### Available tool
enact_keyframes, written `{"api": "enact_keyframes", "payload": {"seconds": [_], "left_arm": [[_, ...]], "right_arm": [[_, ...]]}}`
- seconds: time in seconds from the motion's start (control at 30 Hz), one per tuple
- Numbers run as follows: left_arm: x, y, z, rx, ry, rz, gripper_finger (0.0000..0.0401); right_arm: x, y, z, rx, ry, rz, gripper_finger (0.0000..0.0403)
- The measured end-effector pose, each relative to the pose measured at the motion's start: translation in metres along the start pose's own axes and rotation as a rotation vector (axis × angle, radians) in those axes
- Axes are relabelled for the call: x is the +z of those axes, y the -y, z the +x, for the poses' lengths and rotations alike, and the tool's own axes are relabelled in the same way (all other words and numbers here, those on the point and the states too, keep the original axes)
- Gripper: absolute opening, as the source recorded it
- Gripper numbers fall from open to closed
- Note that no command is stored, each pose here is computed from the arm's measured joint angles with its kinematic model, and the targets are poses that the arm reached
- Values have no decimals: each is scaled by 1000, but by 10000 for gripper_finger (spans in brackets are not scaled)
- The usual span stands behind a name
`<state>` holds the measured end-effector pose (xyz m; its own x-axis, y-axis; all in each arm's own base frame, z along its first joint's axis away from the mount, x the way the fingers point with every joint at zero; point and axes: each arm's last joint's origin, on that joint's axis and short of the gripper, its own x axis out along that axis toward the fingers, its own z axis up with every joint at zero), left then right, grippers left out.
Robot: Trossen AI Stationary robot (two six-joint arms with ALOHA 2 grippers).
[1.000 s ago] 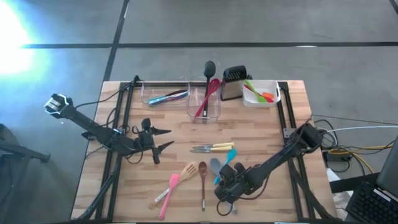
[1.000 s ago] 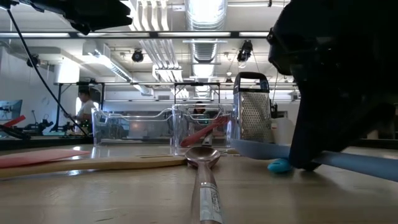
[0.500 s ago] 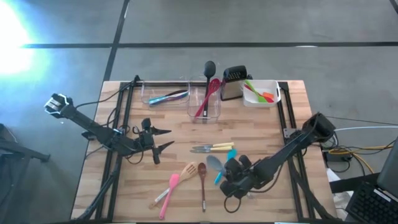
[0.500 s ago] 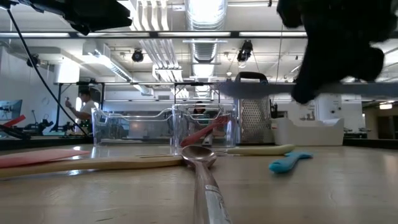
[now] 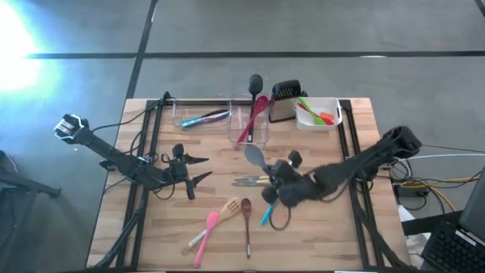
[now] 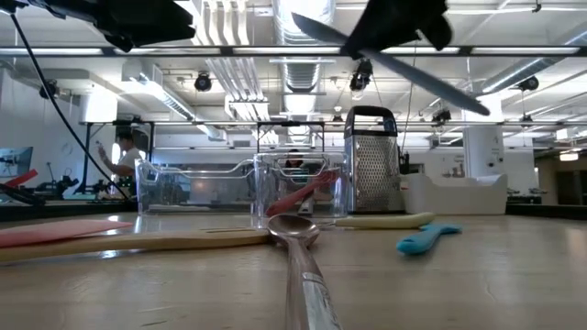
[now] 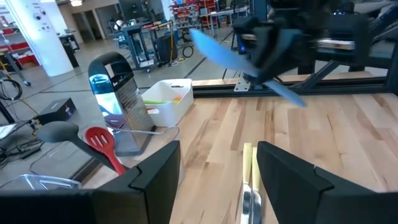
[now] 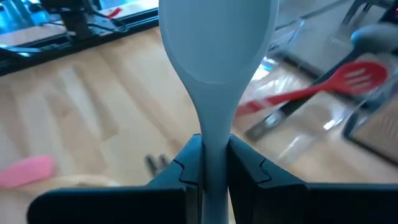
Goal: Pick & Place Kitchen Items
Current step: Put the gray serving spoon into the right transparent bin
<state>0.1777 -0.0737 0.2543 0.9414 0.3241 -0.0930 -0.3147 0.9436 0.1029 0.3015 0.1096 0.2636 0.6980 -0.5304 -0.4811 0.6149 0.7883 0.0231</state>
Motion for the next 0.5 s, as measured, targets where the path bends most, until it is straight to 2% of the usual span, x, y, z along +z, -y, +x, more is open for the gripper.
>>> {"api": "enact_keyframes", "payload": {"seconds": [0.27, 0.5], "left_arm": [[0, -1, 1, 8, -2, 4, 218], [0, -1, 1, 8, -3, 19, 218]], "right_arm": [[47, 43, 54, 55, -17, -47, 30], [95, 87, 91, 168, 173, 24, 30]]}}
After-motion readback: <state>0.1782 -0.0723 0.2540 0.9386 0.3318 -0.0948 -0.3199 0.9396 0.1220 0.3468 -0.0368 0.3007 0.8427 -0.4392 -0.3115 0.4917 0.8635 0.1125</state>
